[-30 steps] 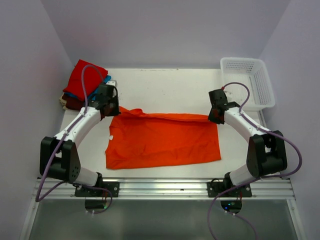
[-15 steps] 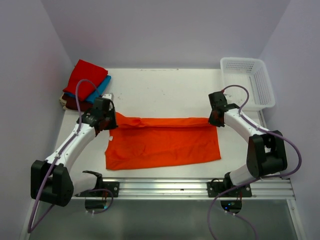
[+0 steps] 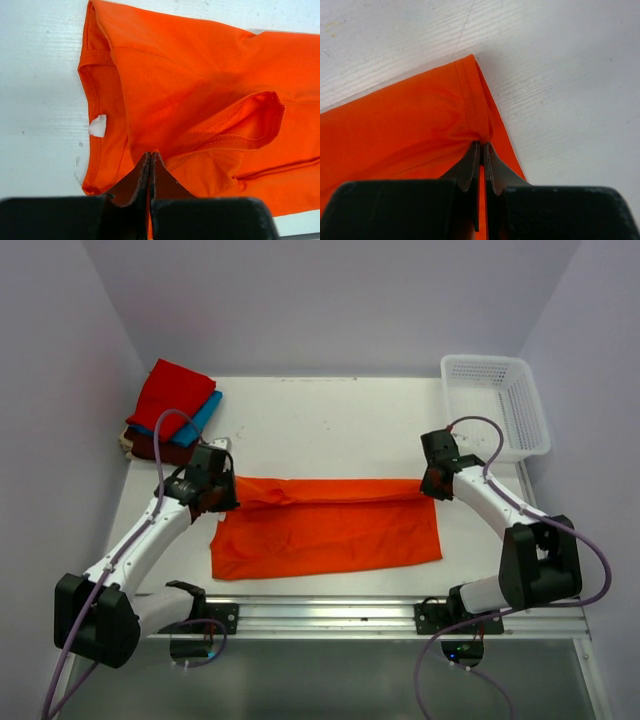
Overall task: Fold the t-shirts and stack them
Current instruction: Fold the other side of the tshirt into a rectangle
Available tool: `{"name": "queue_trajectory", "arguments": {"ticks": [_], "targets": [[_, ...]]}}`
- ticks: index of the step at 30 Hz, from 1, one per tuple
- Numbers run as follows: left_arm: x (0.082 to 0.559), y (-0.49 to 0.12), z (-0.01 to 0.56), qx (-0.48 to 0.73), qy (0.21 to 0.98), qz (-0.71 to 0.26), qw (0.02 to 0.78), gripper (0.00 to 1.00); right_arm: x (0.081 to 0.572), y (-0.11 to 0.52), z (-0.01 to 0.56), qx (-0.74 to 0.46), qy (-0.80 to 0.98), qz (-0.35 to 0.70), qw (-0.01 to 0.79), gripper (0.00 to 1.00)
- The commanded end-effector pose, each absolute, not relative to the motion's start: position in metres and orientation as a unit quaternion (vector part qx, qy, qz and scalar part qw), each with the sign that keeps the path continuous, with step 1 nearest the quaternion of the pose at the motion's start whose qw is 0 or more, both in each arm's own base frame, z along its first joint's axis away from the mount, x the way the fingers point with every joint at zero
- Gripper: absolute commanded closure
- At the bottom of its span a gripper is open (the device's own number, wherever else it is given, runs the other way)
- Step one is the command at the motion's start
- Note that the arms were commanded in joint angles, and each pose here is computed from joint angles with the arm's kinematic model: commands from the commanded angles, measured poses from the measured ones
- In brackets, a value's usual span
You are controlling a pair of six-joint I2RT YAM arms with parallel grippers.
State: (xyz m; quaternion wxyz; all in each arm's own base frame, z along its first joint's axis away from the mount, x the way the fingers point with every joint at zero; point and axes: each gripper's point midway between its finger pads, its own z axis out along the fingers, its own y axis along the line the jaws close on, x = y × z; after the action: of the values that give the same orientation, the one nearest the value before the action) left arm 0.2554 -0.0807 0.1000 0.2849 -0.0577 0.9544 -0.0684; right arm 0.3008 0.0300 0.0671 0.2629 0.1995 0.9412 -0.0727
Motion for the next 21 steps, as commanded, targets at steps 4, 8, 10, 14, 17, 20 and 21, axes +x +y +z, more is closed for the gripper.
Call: {"name": "queue_trajectory", "arguments": {"ticks": [4,8,10,14,17,20,21], "targets": [[0.242,-0.075,0.104,-0.077,0.954,-0.063,0.284,1.0,0.291,0.024,0.071,0.204,0.939,-0.077,0.265,1.0],[0.236,-0.077,0.095,-0.077,0.958,-0.067,0.269,0.89,0.288,0.026,0.067,0.204,0.941,-0.072,0.26,1.0],[0.233,-0.078,0.092,-0.076,0.96,-0.069,0.261,0.42,0.287,0.028,0.065,0.203,0.943,-0.068,0.254,0.74],[0.235,-0.078,0.105,-0.08,0.951,-0.073,0.29,0.0,0.288,0.031,0.066,0.201,0.945,-0.059,0.252,0.38],[0.246,-0.08,0.123,-0.088,0.934,-0.089,0.334,0.0,0.293,0.034,0.071,0.2,0.943,-0.053,0.259,0.34],[0.259,-0.086,0.13,-0.085,0.926,-0.102,0.352,0.0,0.303,0.034,0.077,0.2,0.941,-0.054,0.268,0.35],[0.263,-0.091,0.127,-0.081,0.927,-0.11,0.348,0.0,0.308,0.035,0.079,0.201,0.94,-0.053,0.273,0.35]]}}
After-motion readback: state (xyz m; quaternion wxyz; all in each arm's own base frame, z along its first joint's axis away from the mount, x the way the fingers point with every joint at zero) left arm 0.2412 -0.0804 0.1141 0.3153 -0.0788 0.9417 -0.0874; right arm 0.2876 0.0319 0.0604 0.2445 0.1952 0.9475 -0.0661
